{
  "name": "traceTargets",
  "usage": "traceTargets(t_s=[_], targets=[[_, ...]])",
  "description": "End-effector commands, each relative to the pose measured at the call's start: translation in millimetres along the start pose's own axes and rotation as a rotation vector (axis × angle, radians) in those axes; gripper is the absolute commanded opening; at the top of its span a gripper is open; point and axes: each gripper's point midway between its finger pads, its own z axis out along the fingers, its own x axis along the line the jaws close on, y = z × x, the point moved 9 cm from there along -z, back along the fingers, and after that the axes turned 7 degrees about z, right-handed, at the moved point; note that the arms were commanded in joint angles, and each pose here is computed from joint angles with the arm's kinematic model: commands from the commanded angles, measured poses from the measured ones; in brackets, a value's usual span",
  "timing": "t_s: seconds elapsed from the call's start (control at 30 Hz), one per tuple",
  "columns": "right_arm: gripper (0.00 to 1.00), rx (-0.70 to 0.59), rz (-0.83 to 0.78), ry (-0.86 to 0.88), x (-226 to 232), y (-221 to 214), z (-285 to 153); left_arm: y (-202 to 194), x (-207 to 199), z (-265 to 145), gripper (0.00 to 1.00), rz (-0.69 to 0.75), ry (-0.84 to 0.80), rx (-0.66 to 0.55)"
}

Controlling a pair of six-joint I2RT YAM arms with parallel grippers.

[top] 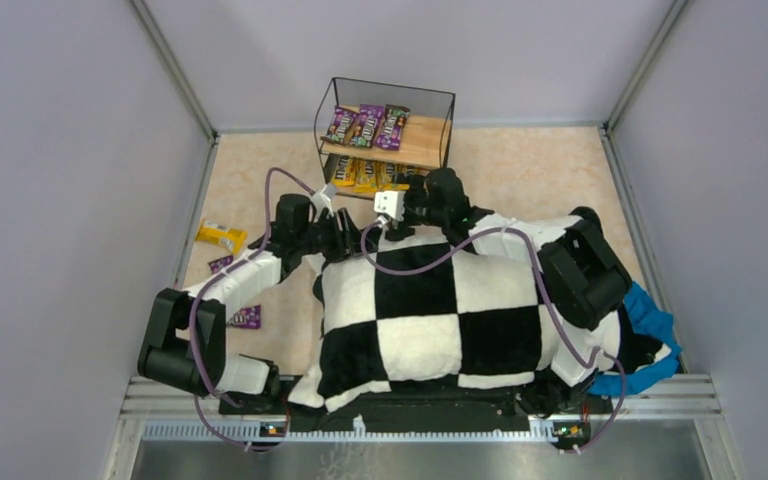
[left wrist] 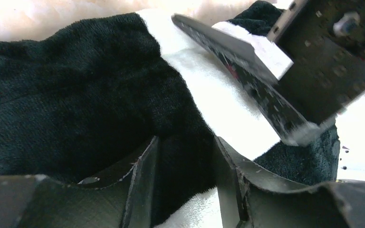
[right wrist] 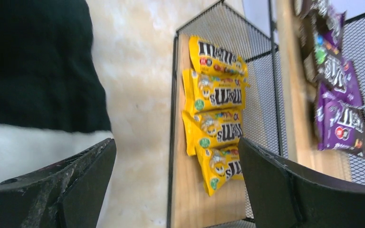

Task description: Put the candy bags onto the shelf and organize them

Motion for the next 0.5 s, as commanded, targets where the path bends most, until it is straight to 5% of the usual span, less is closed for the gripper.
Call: traceTargets(t_s=[0.0, 0.17, 0.3, 0.47], targets=[[0.99, -0.12, 0.152, -0.083, -2.1, 46.4, -17.4, -1.1, -7.5, -10.7, 0.54, 0.025, 0.042, 0.043], [0.99, -0.168, 0.355, -0.127, -0.4, 65.4, -38.5, 12.2, -14.9, -23.0, 0.57, 0.049, 0.078, 0.016], [0.99, -0.196, 0.68, -0.292, -12.0, 89.8, -68.0, 28.3, -17.5, -45.7, 0.67, 0.067, 0.173, -0.039], [0.99, -0.234, 1.018, -0.283, -0.7, 115.7, -109.1, 52.7, -9.1, -86.9, 0.77, 0.073, 0.344, -0.155]])
